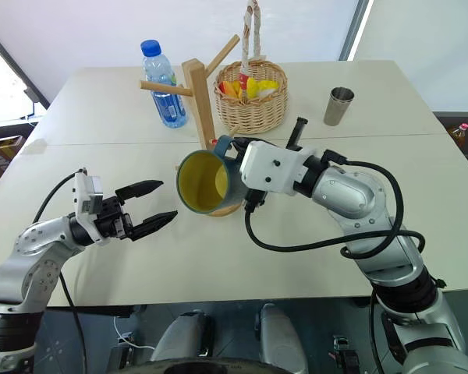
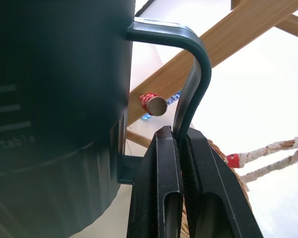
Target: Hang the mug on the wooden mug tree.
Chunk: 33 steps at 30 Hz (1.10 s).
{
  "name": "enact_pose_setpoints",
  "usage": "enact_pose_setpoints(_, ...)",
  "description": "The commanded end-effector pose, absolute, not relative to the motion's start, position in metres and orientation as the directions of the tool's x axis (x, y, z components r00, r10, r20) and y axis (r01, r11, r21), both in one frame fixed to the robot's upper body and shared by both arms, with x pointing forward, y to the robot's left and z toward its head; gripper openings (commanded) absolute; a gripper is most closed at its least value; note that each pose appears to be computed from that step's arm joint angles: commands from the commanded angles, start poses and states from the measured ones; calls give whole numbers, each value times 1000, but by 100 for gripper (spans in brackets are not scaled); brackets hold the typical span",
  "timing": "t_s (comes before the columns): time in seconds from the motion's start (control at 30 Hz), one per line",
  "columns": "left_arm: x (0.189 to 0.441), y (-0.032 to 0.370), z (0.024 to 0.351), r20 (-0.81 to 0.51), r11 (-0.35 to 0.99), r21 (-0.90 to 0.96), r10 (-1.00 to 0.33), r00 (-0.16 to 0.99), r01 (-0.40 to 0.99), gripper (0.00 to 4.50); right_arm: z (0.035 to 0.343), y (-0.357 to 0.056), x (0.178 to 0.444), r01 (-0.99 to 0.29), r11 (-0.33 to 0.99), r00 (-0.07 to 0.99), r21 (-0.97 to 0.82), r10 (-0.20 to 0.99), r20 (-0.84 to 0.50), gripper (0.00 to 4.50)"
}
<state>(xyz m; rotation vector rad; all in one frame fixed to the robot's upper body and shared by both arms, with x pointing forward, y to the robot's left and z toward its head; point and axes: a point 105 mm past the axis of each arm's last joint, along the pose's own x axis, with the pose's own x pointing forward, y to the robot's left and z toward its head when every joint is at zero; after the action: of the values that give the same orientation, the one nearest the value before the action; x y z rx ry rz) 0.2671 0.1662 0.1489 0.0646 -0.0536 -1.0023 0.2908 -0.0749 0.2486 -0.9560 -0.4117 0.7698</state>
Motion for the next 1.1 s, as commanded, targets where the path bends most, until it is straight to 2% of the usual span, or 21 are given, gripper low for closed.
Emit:
enact_pose_setpoints(0.03,263,167,165,59,531,113,-848,527,840,450,260,-70,292,-369,335,663,-867,749,7,3)
enact_pose_setpoints(0.4,260,166,175,91,533,106,-846,526,839,450,250,-60,314,-400,299,676,-867,734,-59,3)
enact_pose_setpoints(0.6,259,165,175,96,534,107,-845,526,838,450,251,-56,319,-399,311,683,-863,729,-53,3)
enact_pose_setpoints(0.73,259,165,176,99,535,108,-844,527,838,450,255,-56,320,-391,329,685,-860,728,-33,141)
enact_pose_setpoints(0.87,260,166,177,100,537,110,-843,528,836,450,263,-60,318,-352,322,690,-879,723,-11,337)
enact_pose_setpoints(1.1,266,169,178,115,557,95,-829,547,825,450,278,-95,302,-340,359,698,-869,716,23,337)
